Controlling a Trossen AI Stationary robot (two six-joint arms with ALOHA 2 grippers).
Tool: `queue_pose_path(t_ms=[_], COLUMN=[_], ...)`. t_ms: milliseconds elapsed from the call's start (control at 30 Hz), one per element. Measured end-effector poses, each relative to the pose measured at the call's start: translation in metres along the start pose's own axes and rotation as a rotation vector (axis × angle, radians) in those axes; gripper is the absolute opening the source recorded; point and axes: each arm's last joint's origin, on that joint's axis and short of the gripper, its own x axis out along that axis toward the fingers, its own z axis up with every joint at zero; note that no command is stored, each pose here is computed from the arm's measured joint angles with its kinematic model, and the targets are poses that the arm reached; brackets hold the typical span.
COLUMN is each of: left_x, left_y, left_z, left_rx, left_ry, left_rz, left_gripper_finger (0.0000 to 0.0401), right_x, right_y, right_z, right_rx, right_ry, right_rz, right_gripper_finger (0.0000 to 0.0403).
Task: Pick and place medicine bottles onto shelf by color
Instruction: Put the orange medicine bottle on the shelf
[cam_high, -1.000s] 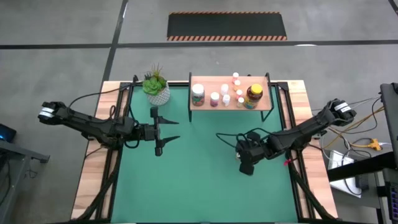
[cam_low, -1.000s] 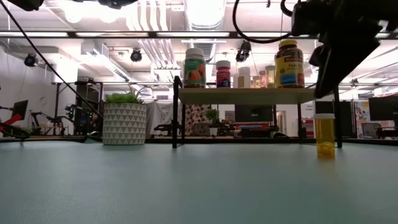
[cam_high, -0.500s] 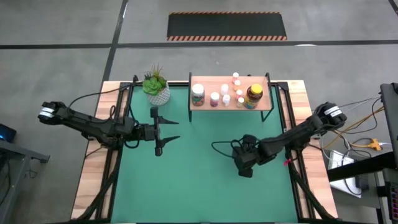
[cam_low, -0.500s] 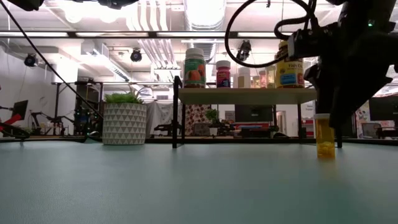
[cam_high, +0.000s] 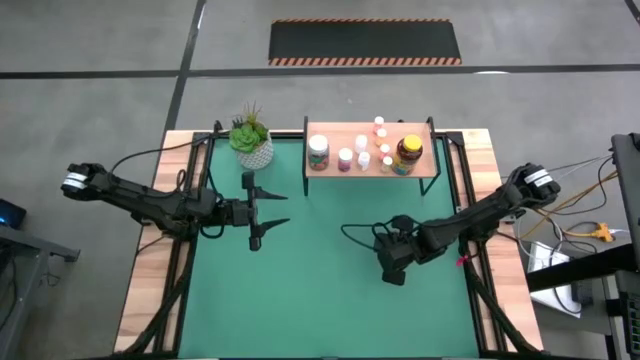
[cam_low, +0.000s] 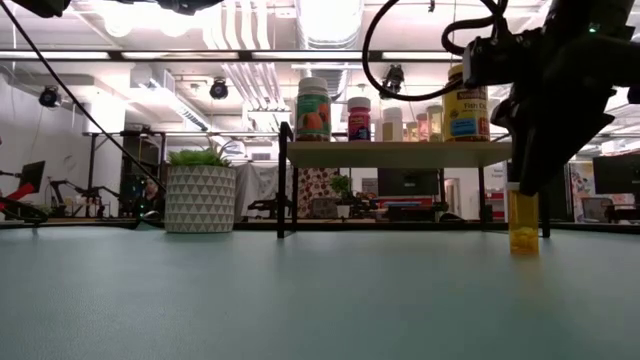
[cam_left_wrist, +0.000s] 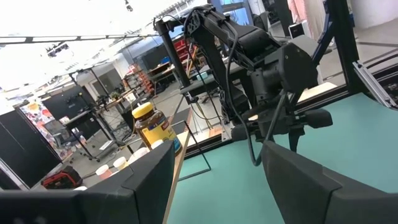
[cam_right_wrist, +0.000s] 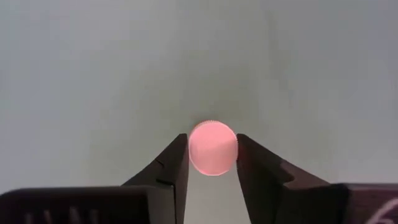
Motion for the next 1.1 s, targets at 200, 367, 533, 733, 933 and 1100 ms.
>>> queue_pose_path(t_ms=[200,367,533,733,933,1100], left_x=[0.0,0.0,0.0,0.0,0.0,0.0], left_y=[0.0,0.0,0.0,-0.001,-0.001,-0.001], left_z=[0.0,0.0,0.0,-0.001,-0.001,-0.001], left_rx=[0.0,0.0,-0.001,0.003,0.003,0.004], left_ry=[0.0,0.001,0.001,0.013,0.013,0.013], left_rz=[0.0,-0.001,0.0,-0.007,-0.007,-0.007], left_gripper_finger=[0.0224,0.0224,0.0224,0.0224,0.0224,0.0224], right_x=[-0.018,-0.067,-0.124,-0.167,-0.188,-0.194], right_y=[0.0,-0.014,-0.035,-0.065,-0.099,-0.122], right_z=[0.004,0.004,0.001,-0.009,-0.015,-0.019], right_rx=[0.07,0.263,0.519,0.681,0.798,0.831], right_ry=[0.034,0.13,0.104,-0.054,-0.208,-0.235], right_rz=[0.072,-0.016,-0.137,-0.264,-0.295,-0.347], right_gripper_finger=[0.0108,0.0123,0.0109,0.0106,0.0108,0.0109])
